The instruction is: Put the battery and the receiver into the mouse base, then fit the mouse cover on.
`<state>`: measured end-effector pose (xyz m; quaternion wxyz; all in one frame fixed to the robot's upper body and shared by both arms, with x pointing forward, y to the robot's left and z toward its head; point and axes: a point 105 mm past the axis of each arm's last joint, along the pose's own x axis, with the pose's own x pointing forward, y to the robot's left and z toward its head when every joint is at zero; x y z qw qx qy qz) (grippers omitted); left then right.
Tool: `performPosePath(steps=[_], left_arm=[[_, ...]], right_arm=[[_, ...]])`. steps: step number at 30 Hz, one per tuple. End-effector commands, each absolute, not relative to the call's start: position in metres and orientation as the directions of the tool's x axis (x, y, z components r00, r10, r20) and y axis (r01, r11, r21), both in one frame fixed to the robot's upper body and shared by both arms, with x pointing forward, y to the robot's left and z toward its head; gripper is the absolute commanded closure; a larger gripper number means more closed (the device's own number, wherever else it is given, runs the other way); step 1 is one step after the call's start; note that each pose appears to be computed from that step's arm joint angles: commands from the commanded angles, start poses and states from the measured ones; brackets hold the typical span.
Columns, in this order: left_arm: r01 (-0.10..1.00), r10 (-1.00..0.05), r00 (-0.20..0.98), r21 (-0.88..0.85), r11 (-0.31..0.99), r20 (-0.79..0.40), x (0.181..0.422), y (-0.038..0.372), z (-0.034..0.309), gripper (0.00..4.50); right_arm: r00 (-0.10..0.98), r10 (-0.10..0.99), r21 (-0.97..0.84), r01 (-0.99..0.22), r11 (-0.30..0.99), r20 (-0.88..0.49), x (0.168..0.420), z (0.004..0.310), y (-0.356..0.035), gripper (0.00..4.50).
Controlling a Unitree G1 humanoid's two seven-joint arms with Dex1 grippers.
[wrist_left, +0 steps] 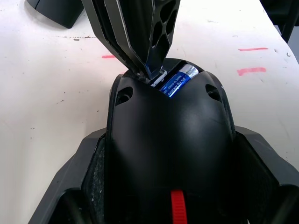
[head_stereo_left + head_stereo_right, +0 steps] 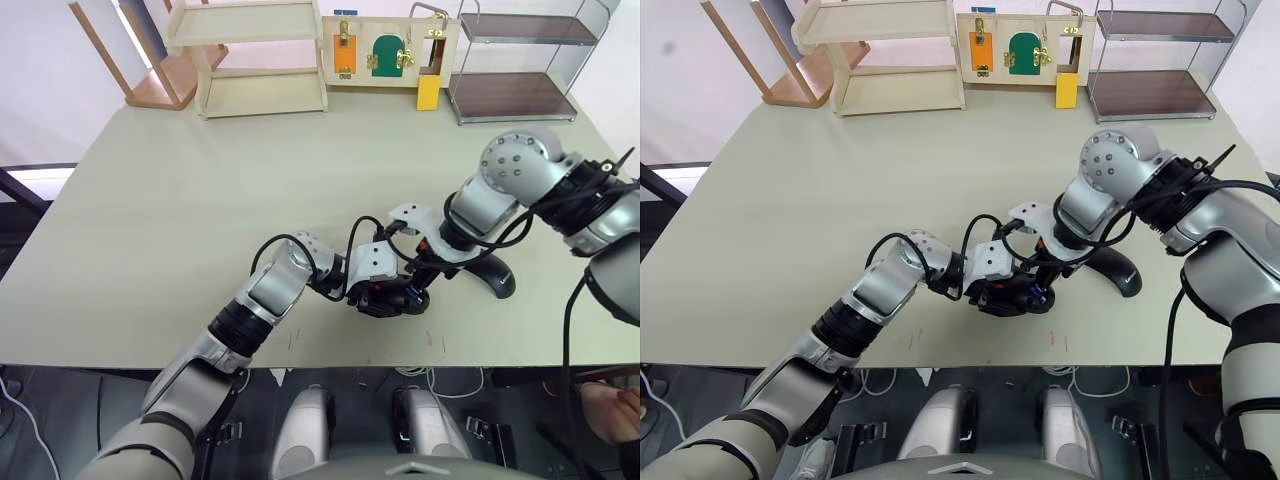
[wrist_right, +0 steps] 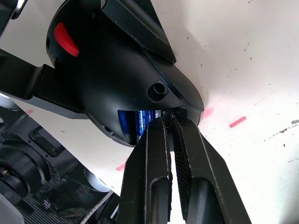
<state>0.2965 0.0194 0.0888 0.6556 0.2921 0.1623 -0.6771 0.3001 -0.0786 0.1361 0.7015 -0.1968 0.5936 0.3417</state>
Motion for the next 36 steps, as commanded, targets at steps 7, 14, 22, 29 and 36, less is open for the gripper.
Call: performPosePath(steps=[7,14,22,29,36], left_arm=[[0.987,-0.782,0.004,0.128,-0.097,-0.624,0.291,0.0171,0.0795,1.48],[0.987,-0.782,0.006,0.127,-0.094,-0.623,0.291,0.0167,0.08,1.48],[0.987,-0.78,0.005,0.126,-0.095,-0.625,0.2909,0.0178,0.08,1.48],[0.987,-0.78,0.003,0.125,-0.096,-0.625,0.2906,0.0178,0.0801,1.48],[0.988,-0.78,0.004,0.123,-0.093,-0.626,0.2907,0.0184,0.0793,1.48]], right_arm=[[0.073,0.223,0.099,-0.734,0.672,-0.972,0.298,0.1348,-0.0806,4.5],[0.066,0.218,0.101,-0.732,0.674,-0.974,0.2965,0.1322,-0.0829,4.5],[0.06,0.231,0.116,-0.728,0.676,-0.971,0.296,0.132,-0.0808,4.5],[0.06,0.234,0.117,-0.729,0.675,-0.97,0.2957,0.1323,-0.0803,4.5],[0.052,0.236,0.123,-0.733,0.669,-0.97,0.2936,0.1328,-0.08,3.61]])
